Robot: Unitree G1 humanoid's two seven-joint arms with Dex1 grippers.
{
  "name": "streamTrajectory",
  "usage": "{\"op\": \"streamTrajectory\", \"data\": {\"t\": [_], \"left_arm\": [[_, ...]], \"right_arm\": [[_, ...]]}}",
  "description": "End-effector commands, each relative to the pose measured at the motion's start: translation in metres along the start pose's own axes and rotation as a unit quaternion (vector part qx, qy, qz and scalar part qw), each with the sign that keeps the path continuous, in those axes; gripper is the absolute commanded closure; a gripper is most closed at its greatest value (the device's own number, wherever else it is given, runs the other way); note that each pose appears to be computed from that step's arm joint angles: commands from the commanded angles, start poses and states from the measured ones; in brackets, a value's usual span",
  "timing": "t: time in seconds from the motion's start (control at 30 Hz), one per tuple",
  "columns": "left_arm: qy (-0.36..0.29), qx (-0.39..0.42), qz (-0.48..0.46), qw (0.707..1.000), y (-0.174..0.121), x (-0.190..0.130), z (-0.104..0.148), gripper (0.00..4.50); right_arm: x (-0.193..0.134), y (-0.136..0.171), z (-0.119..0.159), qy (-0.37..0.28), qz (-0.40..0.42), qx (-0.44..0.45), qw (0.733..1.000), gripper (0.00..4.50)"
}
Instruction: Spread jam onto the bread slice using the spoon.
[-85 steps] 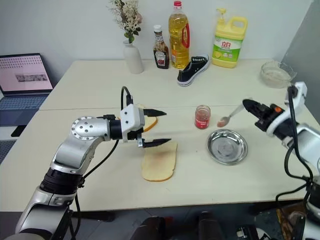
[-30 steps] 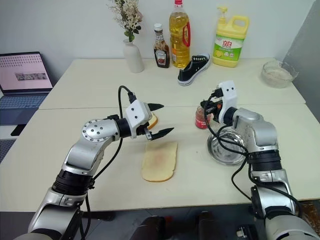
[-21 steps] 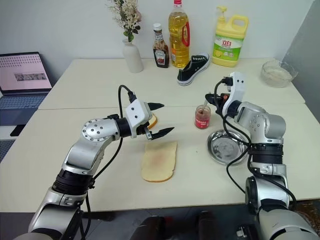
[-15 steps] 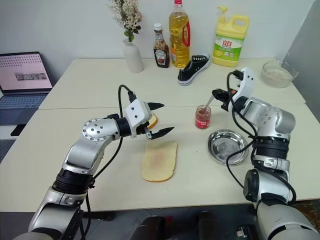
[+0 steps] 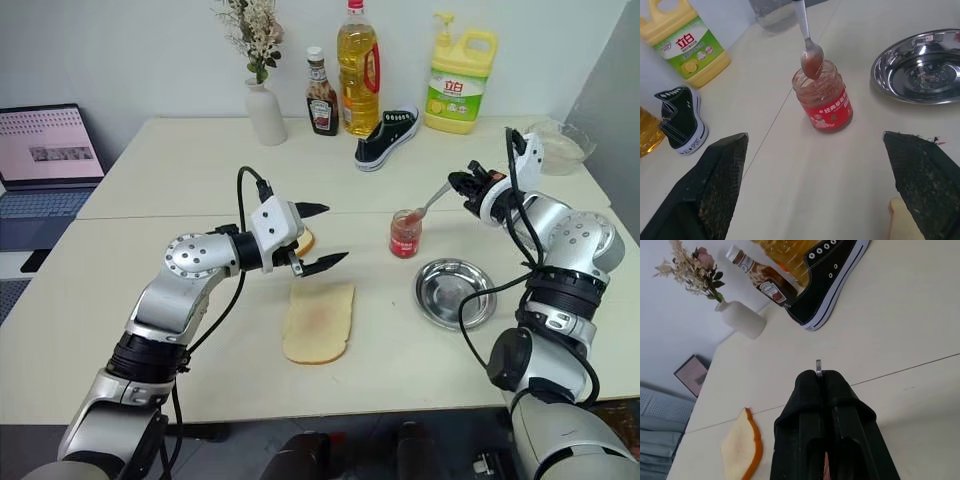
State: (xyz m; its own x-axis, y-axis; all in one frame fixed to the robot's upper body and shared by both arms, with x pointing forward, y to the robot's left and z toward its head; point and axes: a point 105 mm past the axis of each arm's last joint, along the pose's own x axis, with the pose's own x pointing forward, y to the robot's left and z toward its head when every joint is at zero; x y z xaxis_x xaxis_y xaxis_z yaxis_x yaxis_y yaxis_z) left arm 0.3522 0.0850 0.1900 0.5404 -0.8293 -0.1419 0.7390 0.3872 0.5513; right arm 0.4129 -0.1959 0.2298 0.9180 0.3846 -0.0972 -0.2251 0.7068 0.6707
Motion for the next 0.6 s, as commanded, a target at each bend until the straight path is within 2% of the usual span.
{"op": "streamTrajectory", "data": {"t": [0.03,0.2,0.33,0.5,0.6], "left_arm": [[-0.018,0.02,0.0,1.0,0.008,-0.004,0.012,0.0],[-0.019,0.011,-0.014,1.0,0.01,-0.016,0.008,0.0],[-0.044,0.001,-0.013,0.999,0.016,-0.034,0.016,0.0],[-0.041,-0.019,-0.012,0.999,0.016,-0.066,0.013,0.0],[-0.029,-0.047,-0.016,0.998,0.001,-0.086,0.01,0.0]], "right_arm": [[-0.009,0.022,0.027,-0.056,0.043,0.032,0.997,4.47],[-0.012,0.024,0.033,-0.079,0.06,0.095,0.991,4.47],[-0.014,0.04,0.036,-0.09,0.097,0.13,0.983,4.47],[-0.015,0.075,0.016,-0.052,0.154,0.138,0.977,4.47],[-0.014,0.101,-0.01,-0.01,0.193,0.144,0.971,4.47]]}}
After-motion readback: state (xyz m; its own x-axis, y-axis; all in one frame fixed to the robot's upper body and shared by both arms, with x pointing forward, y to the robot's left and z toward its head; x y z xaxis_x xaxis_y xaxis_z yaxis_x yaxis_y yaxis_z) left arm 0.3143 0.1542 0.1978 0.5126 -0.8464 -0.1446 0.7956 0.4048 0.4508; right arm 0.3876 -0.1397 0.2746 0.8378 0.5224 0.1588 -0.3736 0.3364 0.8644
